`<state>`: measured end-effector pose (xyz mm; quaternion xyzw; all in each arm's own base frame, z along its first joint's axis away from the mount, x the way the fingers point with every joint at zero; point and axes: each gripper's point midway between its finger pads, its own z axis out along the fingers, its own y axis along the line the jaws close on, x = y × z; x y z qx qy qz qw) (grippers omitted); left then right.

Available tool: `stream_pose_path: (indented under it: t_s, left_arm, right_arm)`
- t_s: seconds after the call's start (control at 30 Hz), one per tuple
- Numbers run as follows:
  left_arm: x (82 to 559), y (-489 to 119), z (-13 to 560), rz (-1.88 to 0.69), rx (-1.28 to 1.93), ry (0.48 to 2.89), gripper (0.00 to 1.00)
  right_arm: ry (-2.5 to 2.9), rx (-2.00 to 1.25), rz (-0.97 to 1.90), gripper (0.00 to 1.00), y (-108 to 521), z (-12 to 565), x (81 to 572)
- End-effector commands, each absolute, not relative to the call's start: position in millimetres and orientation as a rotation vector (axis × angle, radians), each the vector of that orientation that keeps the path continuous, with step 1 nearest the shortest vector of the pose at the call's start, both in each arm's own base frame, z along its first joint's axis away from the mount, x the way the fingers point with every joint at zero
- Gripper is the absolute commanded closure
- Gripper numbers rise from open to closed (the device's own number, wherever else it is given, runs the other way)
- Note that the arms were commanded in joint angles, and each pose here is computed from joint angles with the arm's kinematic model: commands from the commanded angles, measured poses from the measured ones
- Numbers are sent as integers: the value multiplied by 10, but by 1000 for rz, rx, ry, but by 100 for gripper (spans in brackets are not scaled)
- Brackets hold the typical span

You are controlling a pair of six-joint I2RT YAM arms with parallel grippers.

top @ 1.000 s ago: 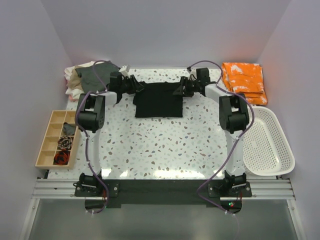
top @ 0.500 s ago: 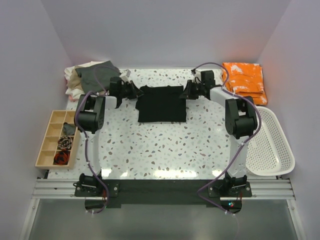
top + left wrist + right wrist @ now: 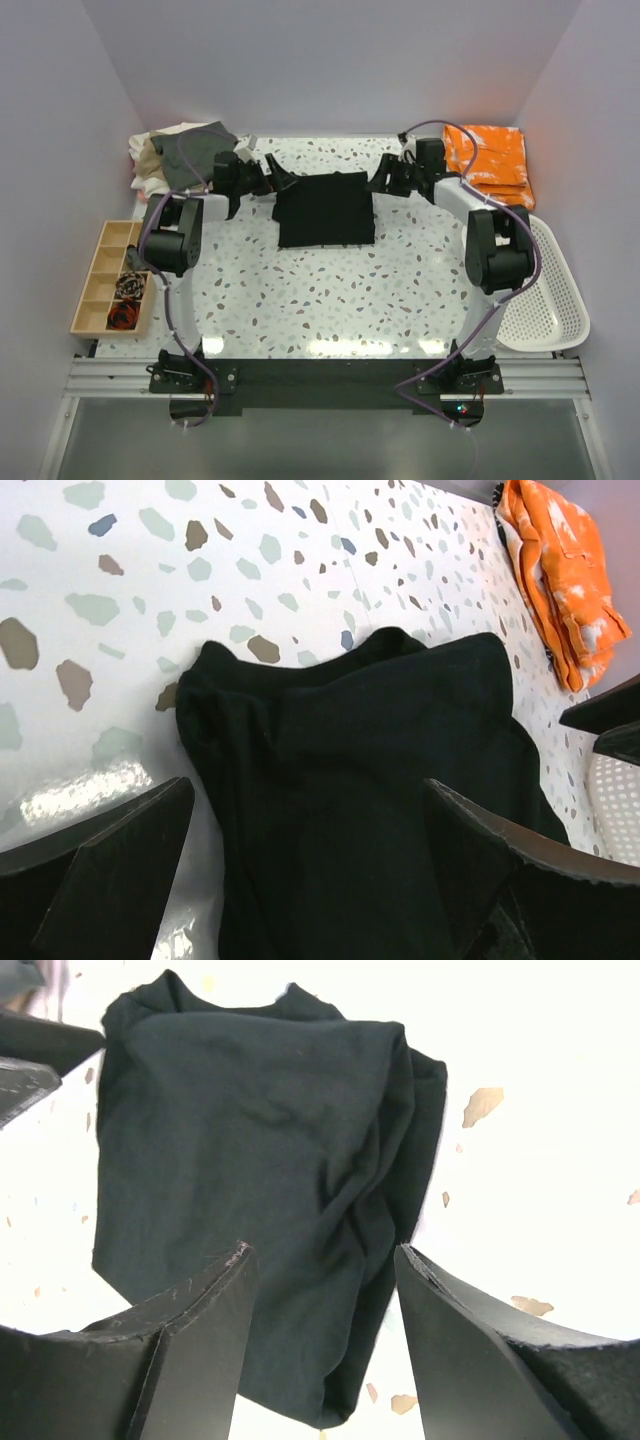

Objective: Fold and stack the t-shirts
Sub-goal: Smooth out wrinkles on the folded tshirt

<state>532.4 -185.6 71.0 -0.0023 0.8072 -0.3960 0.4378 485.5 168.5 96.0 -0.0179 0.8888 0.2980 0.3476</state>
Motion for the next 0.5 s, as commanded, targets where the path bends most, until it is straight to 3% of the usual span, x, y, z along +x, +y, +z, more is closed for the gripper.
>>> stream_pose_path:
  t_s: [0.0, 0.47]
  left_arm:
    - [5262, -1679, 886, -868, -1, 2001, 0]
    - [4565, -2040, 473, -826, 89, 2147, 0]
  right_arm:
    - [2274, -90, 737, 38, 1631, 1180, 4814]
    - [2373, -22, 871, 37, 1761, 683, 4684]
